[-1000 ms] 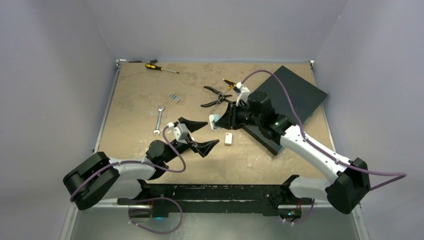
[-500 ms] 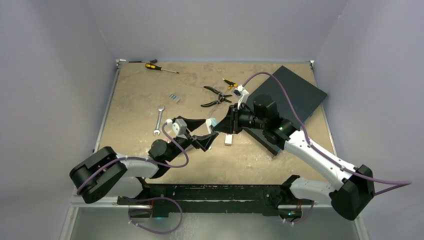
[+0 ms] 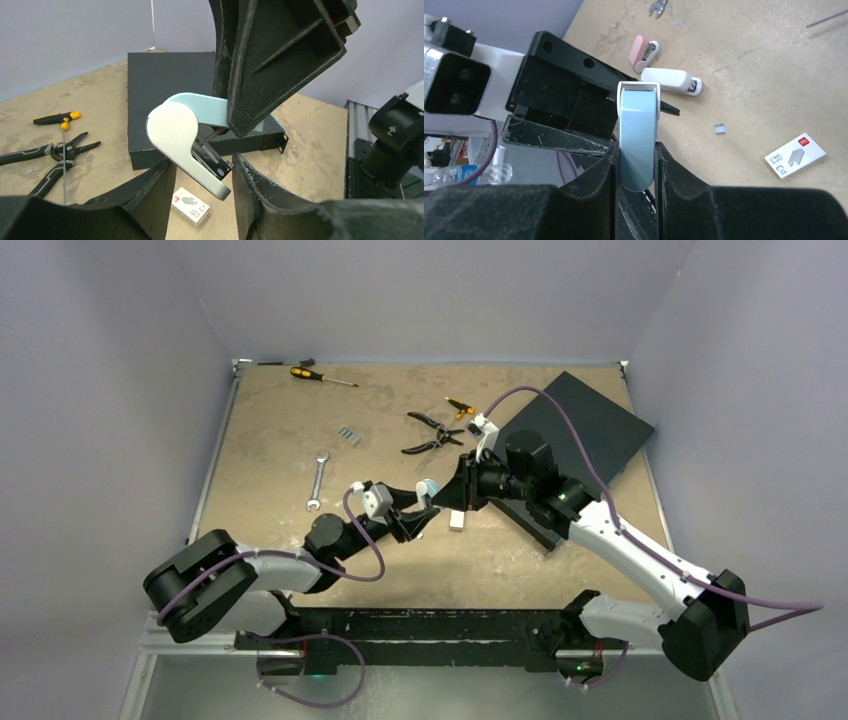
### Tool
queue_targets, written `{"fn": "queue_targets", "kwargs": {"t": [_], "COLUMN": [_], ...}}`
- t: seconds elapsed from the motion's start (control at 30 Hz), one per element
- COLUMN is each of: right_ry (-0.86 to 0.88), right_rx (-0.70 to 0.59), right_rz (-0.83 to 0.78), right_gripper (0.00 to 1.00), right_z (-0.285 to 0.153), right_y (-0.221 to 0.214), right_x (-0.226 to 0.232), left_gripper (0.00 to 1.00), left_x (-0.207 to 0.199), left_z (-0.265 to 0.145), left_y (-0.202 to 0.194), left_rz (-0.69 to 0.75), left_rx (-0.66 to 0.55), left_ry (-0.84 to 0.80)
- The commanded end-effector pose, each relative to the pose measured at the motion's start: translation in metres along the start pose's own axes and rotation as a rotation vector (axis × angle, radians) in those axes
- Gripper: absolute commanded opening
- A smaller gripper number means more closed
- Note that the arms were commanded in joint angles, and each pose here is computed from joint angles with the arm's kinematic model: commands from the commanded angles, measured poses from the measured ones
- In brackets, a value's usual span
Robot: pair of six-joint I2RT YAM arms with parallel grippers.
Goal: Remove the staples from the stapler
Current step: Open the stapler.
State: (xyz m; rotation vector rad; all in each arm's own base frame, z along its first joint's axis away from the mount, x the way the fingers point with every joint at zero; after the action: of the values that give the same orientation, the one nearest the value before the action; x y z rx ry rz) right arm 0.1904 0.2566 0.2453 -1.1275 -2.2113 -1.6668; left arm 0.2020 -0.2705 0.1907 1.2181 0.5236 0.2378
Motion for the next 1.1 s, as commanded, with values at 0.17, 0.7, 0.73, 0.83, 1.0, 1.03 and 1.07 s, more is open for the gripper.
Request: {"fn": "queue_targets", "kwargs": {"t": [0.17,0.7,0.73,0.83,1.0,1.03,1.07], "right_ry": [-0.063,-0.015,-0.011,0.012,0.041,0.047,0.046], "right_rx": [0.098,0.303,0.31,0.336,0.352,0.348,0.347], "right_rz": [-0.004,0.015,0.02,0.036,0.057,0.058,0.06], "right_gripper": [0.0,0.0,0.0,0.0,0.0,0.0,0.0], "right_z": [-0.011,-0.012,-0.013,-0.013,-0.012,-0.012,-0.012], "right_y": [-0.008,-0.059,-0.063,-0.074,-0.088,-0.088,-0.088], "right_x": [-0.001,-0.011,-0.011,-0.01,-0.009,-0.008,-0.008], "left_gripper": [0.2,0.31,0.33,0.38,0.45,0.46,0.47], "left_x": [0.014,0.038,0.039,0.041,0.036,0.033,0.03], "left_z": [0.003,-0.006,-0.006,-0.004,0.005,0.007,0.008], "left_y": [0.01,0.015,0.015,0.016,0.015,0.014,0.012], "left_rz": [0.302,0.447,0.449,0.455,0.47,0.473,0.476], "left_rx": [0.106,0.165,0.161,0.151,0.151,0.156,0.164], "left_ry": [0.027,0.172,0.177,0.186,0.131,0.104,0.077]}}
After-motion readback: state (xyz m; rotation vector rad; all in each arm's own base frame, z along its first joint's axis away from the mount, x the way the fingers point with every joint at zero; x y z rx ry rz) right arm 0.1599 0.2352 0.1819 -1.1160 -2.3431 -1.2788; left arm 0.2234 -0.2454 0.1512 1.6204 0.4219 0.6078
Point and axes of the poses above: each gripper's point midway between its finger pads, its own z axis out along the fingers, its own x axis along the line the jaws close on, y = z × x, the point moved 4 cm from there along -z, back along the fingers, and after that the axes turned 8 degrees about -z, right-handed, at the moved point
